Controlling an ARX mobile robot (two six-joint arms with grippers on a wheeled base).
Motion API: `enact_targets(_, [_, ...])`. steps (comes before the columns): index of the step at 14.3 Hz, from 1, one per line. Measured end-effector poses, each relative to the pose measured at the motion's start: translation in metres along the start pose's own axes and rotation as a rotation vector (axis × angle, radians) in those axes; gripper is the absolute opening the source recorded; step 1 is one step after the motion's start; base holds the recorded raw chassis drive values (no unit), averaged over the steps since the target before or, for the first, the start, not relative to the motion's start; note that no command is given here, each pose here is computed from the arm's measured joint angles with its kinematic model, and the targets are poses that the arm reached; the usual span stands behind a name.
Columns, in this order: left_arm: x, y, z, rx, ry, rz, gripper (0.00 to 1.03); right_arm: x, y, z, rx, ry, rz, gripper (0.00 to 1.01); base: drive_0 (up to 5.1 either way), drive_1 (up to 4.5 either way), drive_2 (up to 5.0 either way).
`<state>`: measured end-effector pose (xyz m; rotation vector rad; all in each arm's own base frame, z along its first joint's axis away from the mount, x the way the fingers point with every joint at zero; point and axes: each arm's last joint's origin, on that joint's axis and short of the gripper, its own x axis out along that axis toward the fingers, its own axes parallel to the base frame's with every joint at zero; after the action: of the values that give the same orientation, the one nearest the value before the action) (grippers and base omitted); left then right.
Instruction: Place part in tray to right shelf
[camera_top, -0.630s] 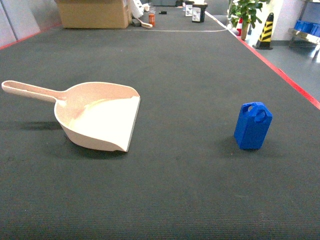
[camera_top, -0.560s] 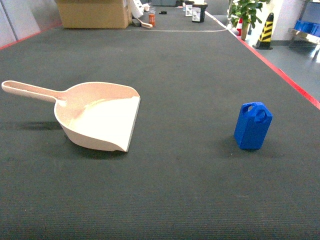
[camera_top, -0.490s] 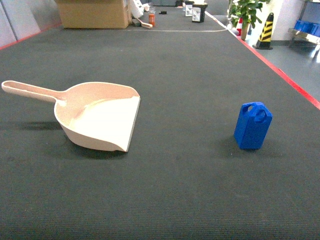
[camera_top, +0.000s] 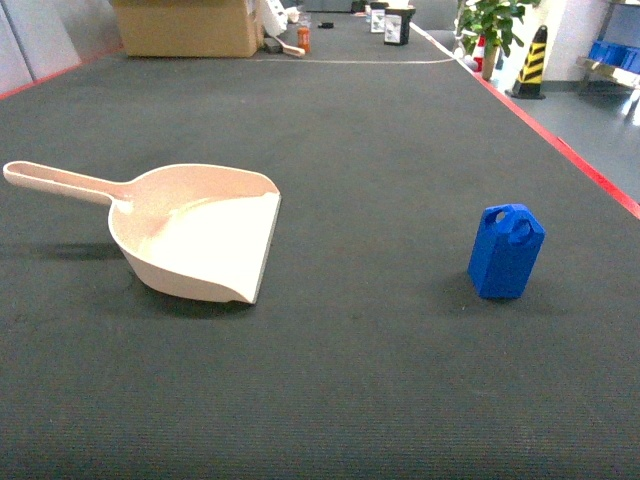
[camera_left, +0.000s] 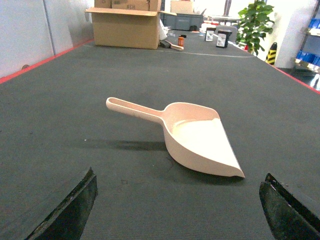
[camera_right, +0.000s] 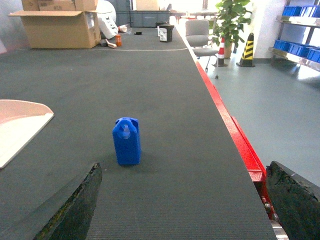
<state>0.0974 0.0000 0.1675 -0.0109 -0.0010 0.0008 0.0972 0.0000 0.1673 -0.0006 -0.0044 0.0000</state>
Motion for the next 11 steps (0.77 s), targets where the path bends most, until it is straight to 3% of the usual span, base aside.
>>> enact_targets(11, [0.0,0.0,0.0,0.0,0.0,0.0,0.98,0.0,0.0,0.0,0.0,0.0,0.0,0.98,0.0,0.0,0.0])
